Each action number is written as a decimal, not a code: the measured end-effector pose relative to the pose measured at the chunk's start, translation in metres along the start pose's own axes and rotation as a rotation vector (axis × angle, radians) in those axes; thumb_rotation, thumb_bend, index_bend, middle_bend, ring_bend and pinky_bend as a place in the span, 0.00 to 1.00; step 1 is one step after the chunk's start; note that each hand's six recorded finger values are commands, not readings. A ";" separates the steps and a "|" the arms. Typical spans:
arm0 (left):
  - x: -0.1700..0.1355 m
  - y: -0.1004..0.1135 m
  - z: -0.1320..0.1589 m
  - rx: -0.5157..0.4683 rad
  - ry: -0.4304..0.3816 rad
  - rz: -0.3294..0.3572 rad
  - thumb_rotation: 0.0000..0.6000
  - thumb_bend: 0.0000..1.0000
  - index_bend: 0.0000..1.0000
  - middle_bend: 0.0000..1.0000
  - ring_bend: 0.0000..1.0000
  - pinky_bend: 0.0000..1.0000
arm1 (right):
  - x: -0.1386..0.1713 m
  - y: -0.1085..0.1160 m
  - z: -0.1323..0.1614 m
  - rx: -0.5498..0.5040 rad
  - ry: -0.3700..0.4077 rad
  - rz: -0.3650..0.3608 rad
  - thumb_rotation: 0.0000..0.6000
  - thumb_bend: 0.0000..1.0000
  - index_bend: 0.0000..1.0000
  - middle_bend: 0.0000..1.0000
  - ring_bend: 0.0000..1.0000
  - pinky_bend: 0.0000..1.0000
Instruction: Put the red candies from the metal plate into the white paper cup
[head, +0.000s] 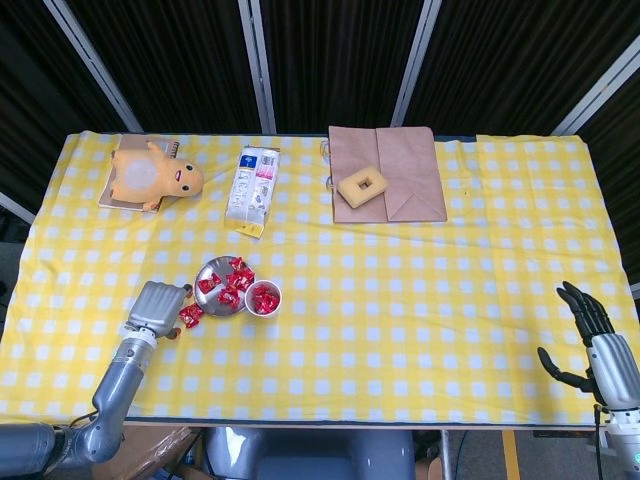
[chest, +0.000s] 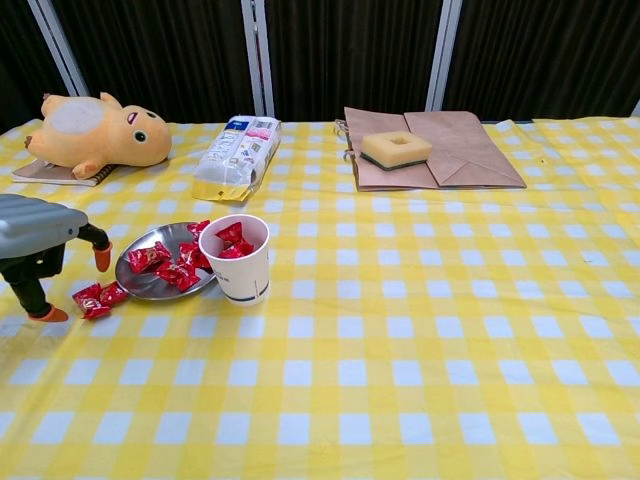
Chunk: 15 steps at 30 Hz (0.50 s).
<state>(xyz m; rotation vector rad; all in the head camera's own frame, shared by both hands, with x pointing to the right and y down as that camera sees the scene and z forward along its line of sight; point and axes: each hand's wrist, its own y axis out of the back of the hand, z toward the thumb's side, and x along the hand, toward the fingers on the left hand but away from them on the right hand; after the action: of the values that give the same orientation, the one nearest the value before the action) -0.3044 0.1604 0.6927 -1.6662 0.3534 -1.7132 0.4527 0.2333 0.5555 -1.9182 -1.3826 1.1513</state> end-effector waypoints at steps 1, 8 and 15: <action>0.000 -0.001 0.001 0.001 0.005 -0.004 1.00 0.23 0.33 1.00 1.00 0.99 | 0.000 0.000 0.000 0.000 0.000 0.000 1.00 0.42 0.00 0.00 0.00 0.00; 0.003 0.000 0.005 -0.021 0.015 0.021 1.00 0.23 0.33 1.00 1.00 0.99 | 0.000 0.000 0.000 0.000 -0.001 0.001 1.00 0.42 0.00 0.00 0.00 0.00; 0.004 -0.004 0.011 -0.027 0.009 0.022 1.00 0.26 0.36 1.00 1.00 0.99 | 0.000 0.000 0.000 0.001 0.000 0.001 1.00 0.42 0.00 0.00 0.00 0.00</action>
<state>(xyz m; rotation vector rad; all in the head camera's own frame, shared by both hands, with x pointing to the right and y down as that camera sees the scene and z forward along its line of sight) -0.2948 0.1636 0.6993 -1.6680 0.3991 -1.7071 0.4523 0.2336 0.5557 -1.9186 -1.3810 1.1521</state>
